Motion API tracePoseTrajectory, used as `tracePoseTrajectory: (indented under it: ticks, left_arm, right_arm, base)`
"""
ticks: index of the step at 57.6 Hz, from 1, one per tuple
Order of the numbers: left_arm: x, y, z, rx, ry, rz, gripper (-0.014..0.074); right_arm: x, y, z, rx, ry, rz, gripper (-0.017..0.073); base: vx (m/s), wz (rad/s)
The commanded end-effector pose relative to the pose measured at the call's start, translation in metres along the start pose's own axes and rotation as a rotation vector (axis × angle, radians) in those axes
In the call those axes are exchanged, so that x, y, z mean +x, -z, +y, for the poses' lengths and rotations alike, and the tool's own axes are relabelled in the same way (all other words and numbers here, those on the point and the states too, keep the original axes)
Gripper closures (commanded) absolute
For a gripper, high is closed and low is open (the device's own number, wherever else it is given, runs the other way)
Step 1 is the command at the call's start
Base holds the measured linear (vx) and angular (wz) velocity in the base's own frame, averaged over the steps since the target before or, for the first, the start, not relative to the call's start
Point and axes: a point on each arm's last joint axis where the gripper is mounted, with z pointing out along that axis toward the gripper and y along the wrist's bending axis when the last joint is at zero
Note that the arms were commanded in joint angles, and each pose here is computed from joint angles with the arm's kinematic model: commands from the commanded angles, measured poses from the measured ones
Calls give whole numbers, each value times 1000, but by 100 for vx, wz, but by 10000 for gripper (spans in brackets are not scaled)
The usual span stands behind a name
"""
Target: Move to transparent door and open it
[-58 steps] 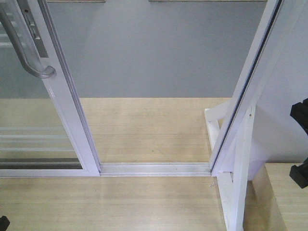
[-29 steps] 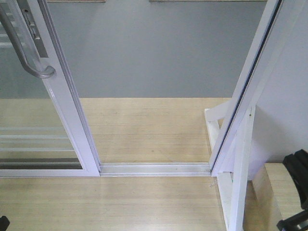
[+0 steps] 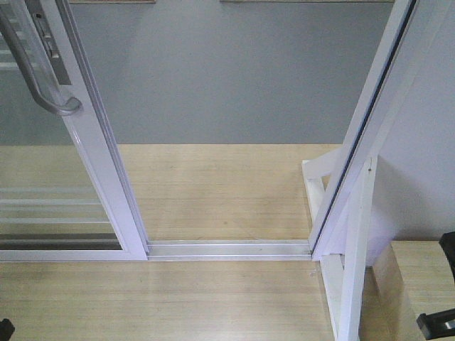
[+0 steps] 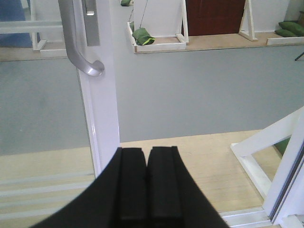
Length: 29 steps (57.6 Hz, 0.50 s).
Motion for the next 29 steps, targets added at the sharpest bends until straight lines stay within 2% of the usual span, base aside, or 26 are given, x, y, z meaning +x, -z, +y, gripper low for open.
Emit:
tracePoseTrajectory:
  ticks: [1,29]
  left_arm:
    - [0,-1,-1,11,16,-69,590]
    - [0,-1,-1,11,16,-69,590]
  right_arm:
    - [-3,1,-3,49,6,-68,559]
    - [-2,1,-3,55,6,-67,559]
  base:
    - [0,0]
    - [0,0]
